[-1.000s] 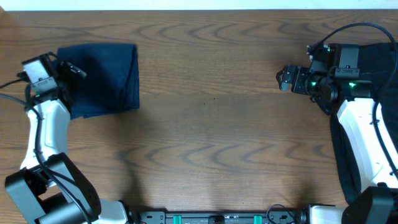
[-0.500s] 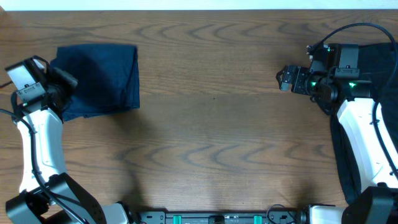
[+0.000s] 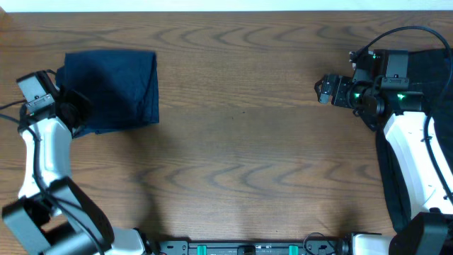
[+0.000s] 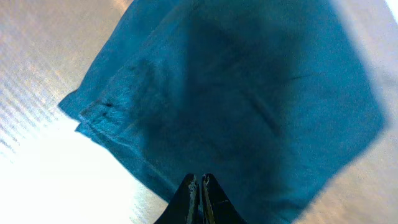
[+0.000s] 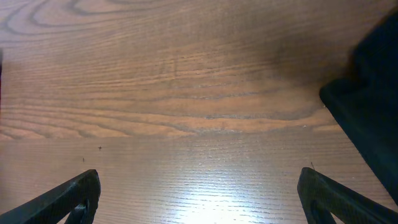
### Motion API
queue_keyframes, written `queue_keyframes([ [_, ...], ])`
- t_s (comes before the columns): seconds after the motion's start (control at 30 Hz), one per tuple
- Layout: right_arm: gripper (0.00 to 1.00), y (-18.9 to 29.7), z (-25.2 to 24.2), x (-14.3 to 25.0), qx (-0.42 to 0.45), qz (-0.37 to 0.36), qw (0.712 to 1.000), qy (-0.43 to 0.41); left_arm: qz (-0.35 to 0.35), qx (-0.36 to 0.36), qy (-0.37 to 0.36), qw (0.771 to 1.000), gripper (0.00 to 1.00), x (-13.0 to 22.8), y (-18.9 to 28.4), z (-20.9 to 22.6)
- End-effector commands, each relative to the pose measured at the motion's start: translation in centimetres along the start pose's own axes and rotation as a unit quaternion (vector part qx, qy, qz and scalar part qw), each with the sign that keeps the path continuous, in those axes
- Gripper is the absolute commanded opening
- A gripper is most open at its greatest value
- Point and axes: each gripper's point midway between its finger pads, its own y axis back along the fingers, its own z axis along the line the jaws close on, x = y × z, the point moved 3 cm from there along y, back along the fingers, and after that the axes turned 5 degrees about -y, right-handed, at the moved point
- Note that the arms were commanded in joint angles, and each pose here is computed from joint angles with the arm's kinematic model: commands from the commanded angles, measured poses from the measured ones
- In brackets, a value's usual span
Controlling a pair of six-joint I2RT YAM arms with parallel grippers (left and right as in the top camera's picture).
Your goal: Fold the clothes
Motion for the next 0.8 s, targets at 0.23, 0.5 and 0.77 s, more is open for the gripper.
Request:
queue_keyframes([
  [0.23,0.99,0.0,-0.4,0.0,0.004,0.001,1.0,-0.005,0.043,-0.069,0.034,0.996,0.06,1.1,-3.4,5.4],
  [0.5,0.99,0.0,-0.4,0.0,0.004,0.001,1.0,-0.005,0.035,0.025,0.039,0.998,0.06,0.1,-1.5,2.5],
  [0.77,0.99,0.0,-0.4,0.0,0.004,0.001,1.0,-0.005,-0.052,0.078,0.014,0.995,0.06,-1.5,7.4,-1.5],
])
